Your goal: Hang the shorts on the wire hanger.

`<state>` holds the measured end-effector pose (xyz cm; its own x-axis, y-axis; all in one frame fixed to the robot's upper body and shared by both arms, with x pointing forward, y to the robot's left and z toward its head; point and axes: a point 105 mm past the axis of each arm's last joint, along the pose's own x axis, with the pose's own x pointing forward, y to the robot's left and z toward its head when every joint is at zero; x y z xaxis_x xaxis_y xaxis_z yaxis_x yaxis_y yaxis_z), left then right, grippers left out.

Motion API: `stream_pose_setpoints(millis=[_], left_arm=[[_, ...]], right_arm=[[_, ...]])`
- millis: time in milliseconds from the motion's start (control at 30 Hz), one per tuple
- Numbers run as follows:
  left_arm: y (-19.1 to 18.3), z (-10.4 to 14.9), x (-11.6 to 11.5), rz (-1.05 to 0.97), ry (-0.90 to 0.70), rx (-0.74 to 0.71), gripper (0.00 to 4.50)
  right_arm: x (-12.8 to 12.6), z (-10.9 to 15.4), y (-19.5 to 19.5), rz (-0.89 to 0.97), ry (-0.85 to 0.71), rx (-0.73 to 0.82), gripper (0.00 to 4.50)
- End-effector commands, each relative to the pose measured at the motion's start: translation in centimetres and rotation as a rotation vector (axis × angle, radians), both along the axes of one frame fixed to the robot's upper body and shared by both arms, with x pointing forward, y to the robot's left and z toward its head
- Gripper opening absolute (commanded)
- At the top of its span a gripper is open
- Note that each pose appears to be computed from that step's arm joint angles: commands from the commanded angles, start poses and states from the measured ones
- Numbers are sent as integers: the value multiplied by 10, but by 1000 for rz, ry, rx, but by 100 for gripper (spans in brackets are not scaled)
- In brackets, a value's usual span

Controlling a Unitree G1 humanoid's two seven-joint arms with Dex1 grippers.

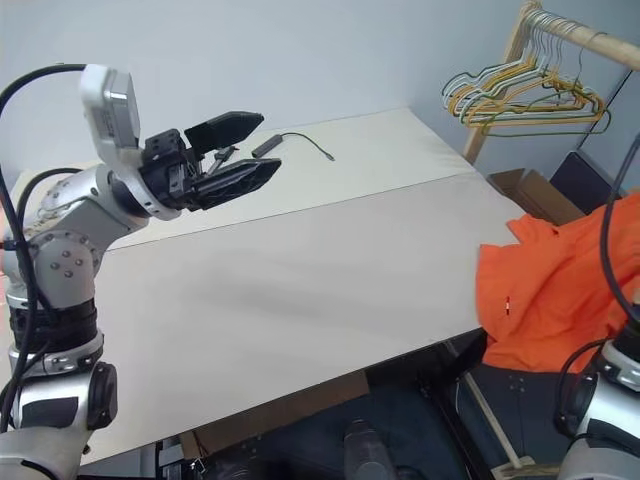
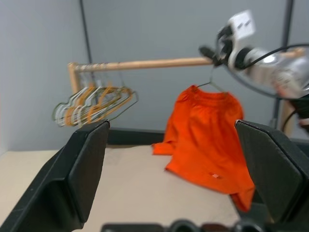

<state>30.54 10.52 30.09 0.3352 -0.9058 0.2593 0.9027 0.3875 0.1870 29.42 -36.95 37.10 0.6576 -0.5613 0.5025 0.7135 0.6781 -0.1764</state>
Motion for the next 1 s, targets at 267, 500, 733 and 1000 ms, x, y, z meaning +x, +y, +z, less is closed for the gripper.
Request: stream_pose_setpoints(millis=[267,500,733,1000], left_arm=[[20,-38,-3,119,-15,197,450],[46,-65,-21,202,30,338,450],[58,-74,-41,237,62,388,450],[61,-80,-42,243,81,406,450]], right_arm=[[51,-60,152,989,334,-199,447],[43,-117,210,1453,624,-317,447],[45,-130,231,1609,709,-397,447],[44,-136,228,1613,733,-428,447]])
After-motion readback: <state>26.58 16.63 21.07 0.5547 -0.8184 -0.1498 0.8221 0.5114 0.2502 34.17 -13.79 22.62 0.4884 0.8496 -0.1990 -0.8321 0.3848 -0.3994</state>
